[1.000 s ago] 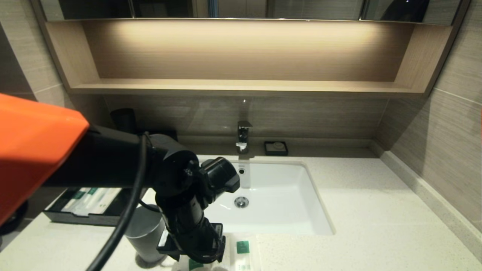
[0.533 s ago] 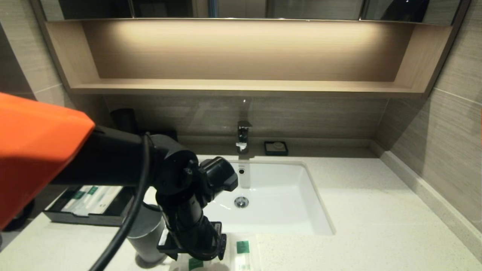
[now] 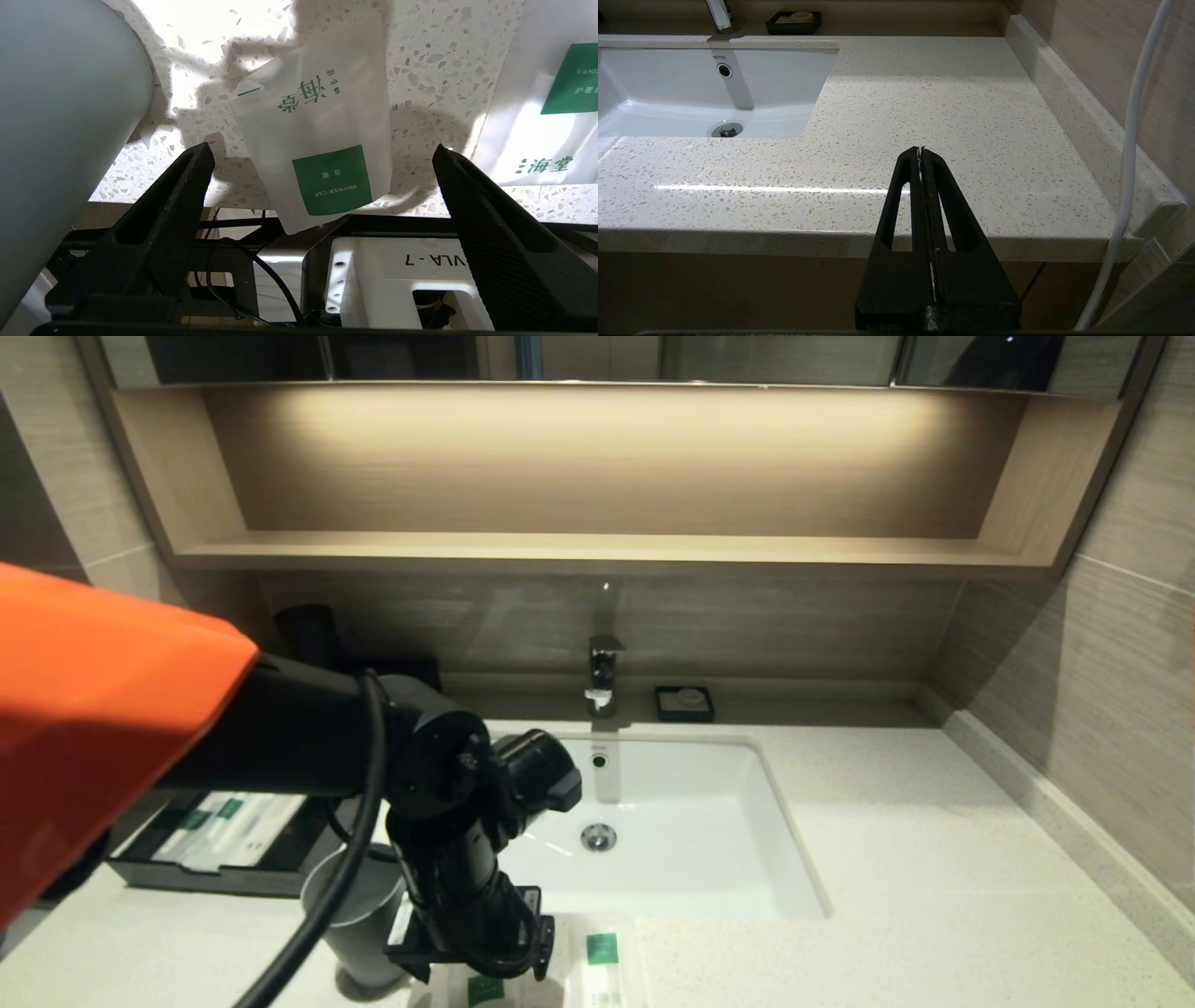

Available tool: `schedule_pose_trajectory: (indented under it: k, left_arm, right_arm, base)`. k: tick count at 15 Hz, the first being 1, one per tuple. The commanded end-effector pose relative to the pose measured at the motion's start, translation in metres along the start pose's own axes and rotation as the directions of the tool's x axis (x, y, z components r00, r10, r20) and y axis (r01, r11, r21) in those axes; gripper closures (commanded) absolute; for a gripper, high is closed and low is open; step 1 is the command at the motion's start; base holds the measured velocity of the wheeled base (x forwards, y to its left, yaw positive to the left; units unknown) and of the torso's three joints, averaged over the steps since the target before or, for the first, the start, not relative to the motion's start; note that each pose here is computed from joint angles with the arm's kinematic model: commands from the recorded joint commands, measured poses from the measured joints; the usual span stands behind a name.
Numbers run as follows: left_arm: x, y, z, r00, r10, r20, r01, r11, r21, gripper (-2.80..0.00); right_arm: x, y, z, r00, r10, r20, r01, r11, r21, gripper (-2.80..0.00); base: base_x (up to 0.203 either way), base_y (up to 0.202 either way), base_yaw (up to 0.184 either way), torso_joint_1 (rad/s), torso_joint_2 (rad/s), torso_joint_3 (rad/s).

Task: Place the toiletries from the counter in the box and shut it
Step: Pick up the bathroom toiletry

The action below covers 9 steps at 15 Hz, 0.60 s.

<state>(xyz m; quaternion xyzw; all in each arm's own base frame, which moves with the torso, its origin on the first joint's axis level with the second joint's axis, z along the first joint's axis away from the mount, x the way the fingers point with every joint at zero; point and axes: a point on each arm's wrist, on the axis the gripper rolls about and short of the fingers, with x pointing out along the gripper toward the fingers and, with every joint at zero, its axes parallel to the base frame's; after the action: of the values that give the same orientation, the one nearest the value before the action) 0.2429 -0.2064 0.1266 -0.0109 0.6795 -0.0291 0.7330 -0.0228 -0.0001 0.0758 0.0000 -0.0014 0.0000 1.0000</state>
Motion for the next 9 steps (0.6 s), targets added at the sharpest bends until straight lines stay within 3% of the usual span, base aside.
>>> schedule_pose_trajectory:
  k: [1, 9]
  left_arm:
    - [0.0045, -0.0004, 0.0016, 1.000, 0.011, -0.011, -0.011, 1.000, -0.006, -2.80]
    - [0.0084, -0.0020, 0.0036, 1.000, 0.016, -0.014, -0.016, 1.000, -0.004, -2.80]
  right_arm:
    - [0.0001, 0.0000, -0.0003, 1.000, 0.000, -0.001, 0.000, 1.000, 0.000, 0.00]
    - [0.0000, 0.0000, -0.0004, 1.000, 0.000, 0.000, 0.000, 1.000, 0.000, 0.00]
  base:
    - [0.000, 0.000, 0.000, 0.000, 0.00, 0.000]
    - [0.000, 0.000, 0.000, 0.000, 0.00, 0.000]
